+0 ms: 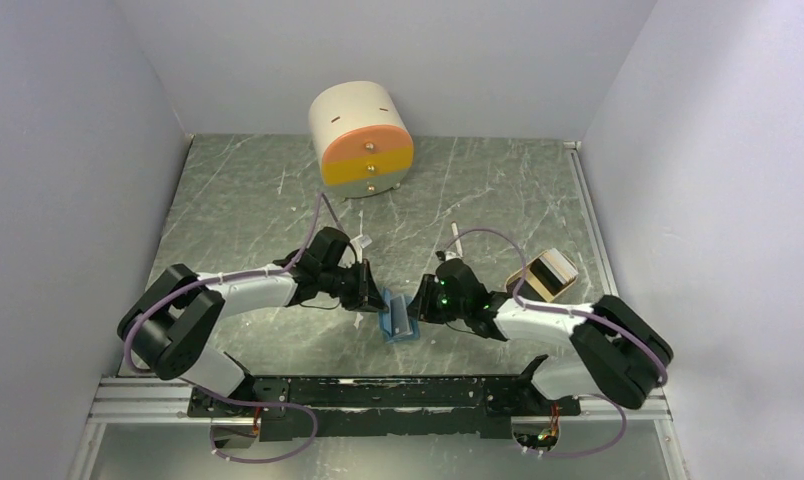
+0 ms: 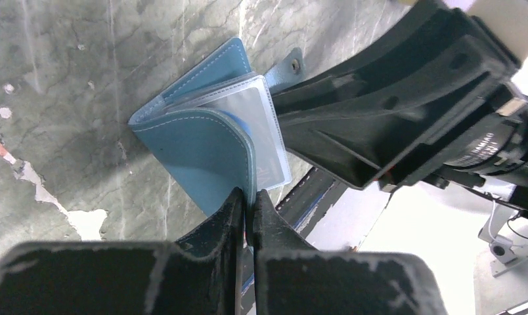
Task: Put the credit cards into the card holder
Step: Turn over the card slot in the card holder, then pick up the credit card from the storage box.
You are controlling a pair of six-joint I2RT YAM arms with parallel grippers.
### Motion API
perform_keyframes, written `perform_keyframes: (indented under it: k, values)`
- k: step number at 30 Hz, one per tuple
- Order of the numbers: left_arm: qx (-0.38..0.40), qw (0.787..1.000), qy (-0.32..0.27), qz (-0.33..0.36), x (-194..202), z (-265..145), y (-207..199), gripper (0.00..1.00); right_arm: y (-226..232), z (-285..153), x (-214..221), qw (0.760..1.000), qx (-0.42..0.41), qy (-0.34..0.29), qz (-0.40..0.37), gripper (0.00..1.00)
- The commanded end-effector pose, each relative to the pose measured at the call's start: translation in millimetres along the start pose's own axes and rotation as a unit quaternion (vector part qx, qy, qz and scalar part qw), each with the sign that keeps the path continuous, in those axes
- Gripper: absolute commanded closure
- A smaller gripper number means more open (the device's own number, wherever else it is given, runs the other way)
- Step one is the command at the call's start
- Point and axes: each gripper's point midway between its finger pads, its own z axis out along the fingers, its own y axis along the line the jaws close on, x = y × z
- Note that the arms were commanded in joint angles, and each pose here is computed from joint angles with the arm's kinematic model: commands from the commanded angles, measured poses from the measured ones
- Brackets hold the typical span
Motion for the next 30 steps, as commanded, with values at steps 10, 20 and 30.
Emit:
perform_keyframes:
  k: [10,20,30]
  values:
    - [-0.032,0.999,0.003,0.025,1.5,-0.6,10.7,0.91,12.0,-66.5,-66.4,0.988,0.069,-0.116,-0.072,0.54]
    - [0.001,1.0,-0.006,0.014,-1.5,-22.6,11.6,0.85,-10.6,-112.0,-143.8,0.935,0.244,-0.172,-0.191,0.5]
    - [0.011,0.999,0.002,0.033,-1.1,-32.4,11.1,0.72,-47.2,-139.8,-201.3,0.863,0.325,-0.153,-0.356,0.5]
